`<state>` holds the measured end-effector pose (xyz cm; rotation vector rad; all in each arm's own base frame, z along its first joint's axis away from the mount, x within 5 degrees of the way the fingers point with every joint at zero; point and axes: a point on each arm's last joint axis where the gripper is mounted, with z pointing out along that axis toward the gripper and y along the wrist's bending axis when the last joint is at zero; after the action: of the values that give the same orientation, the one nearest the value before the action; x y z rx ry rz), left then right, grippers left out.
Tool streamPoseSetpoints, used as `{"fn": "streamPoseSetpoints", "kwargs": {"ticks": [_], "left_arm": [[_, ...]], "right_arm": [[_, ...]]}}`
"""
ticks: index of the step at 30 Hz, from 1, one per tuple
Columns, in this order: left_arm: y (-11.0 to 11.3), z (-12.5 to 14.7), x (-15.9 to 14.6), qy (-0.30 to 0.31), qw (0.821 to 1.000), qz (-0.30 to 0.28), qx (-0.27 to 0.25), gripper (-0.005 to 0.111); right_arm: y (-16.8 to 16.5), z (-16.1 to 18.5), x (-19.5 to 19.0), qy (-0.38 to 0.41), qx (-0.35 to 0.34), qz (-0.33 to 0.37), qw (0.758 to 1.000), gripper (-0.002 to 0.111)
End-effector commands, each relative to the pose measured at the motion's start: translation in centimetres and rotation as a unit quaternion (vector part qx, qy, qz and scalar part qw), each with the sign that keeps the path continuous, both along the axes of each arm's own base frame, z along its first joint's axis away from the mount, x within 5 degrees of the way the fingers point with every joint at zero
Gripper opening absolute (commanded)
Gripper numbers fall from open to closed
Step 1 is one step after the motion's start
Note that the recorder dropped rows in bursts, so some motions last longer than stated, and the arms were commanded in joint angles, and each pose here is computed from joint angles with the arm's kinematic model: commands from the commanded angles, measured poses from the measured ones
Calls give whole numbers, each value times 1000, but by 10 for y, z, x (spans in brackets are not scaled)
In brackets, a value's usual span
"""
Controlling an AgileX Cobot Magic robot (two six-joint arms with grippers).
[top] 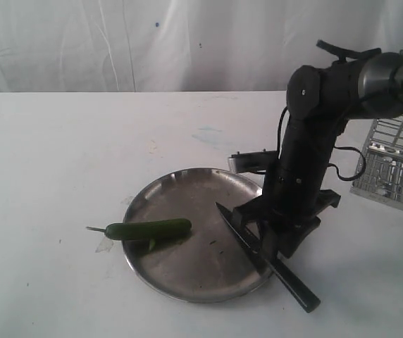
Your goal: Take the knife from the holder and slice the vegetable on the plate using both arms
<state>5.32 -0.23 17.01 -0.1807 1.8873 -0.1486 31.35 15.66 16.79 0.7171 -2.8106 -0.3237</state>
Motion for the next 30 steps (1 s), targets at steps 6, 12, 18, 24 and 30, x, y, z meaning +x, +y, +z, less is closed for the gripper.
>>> {"fn": "streamPoseSetpoints", "kwargs": {"ticks": [6,12,18,24,30], "left_arm": [[0,0,0,-4,1000,-3,0,0],[0,0,0,-4,1000,-3,0,0],[0,0,0,-4,1000,-3,0,0],[0,0,0,-4,1000,-3,0,0],[0,0,0,-4,1000,-3,0,0]], "right_arm": [[-16,54,26,-104,0,-7,995,31],[-70,61,43,-105,5,-112,988,28],[-106,50,42,-73,145,-150,975,28],[-122,17,18,-28,203,-152,967,28],[-115,-4,-4,6,243,-135,961,28]]}}
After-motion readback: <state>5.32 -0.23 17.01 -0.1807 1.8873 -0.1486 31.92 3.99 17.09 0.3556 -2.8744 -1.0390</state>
